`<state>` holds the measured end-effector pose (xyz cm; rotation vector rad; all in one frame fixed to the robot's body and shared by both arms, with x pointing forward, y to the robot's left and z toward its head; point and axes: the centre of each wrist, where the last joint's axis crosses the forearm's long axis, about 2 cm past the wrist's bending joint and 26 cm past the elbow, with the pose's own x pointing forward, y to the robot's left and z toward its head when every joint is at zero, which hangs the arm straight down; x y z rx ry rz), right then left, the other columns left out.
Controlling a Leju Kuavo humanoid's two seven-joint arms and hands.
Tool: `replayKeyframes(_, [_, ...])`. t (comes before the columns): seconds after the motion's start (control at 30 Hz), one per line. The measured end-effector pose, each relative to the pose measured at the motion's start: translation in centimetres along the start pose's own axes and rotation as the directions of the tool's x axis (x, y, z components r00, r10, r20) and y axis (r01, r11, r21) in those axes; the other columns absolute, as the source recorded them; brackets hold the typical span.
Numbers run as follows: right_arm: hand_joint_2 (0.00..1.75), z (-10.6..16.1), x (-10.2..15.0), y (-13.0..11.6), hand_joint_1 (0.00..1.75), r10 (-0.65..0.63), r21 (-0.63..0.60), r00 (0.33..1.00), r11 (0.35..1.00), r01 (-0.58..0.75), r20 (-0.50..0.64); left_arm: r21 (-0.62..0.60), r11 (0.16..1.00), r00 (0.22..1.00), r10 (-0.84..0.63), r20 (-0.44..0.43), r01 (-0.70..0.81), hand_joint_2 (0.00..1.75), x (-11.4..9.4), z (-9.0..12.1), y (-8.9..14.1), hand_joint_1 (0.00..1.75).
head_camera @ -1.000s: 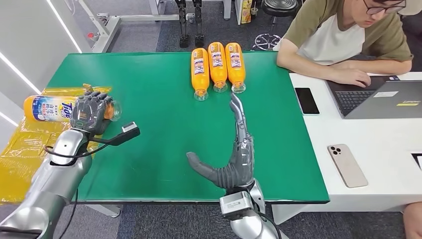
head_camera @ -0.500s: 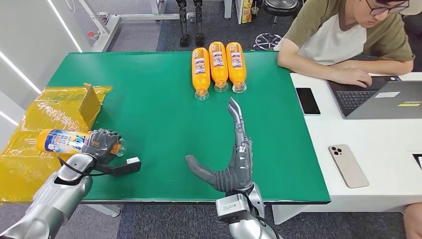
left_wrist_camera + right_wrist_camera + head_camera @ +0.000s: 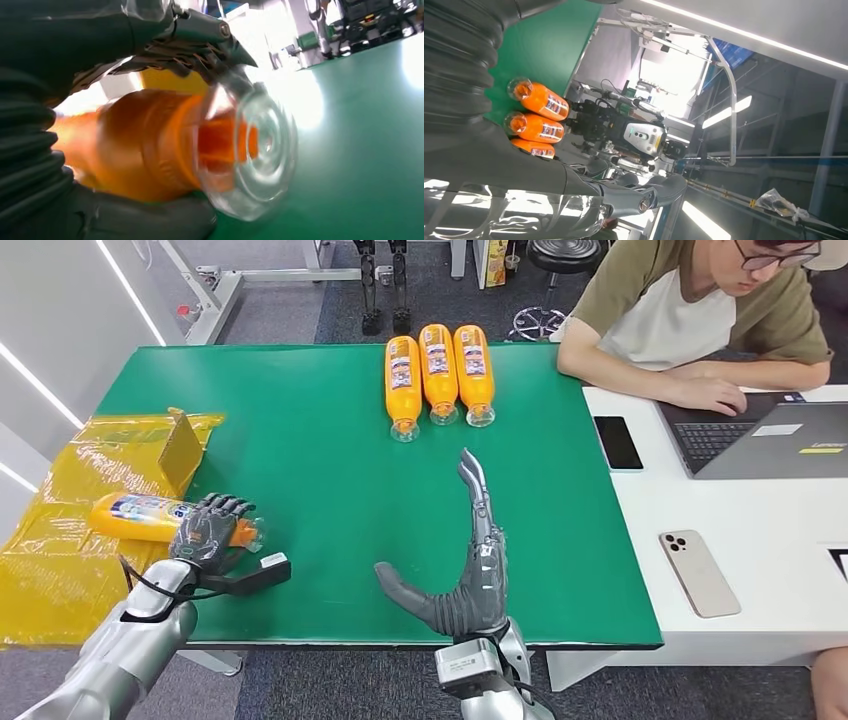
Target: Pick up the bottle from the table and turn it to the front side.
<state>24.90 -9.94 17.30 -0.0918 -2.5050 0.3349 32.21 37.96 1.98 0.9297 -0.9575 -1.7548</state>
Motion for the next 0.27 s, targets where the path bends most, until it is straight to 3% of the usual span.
replayKeyframes(0.27, [1.75, 0.22, -0.08, 0.04, 0.00, -0.015, 0.006, 1.000, 1.000, 0.015, 0.001, 0.008, 0.981, 0.980, 0.193, 0.056, -0.194, 1.75, 0.48, -0.31, 0.22, 0.00])
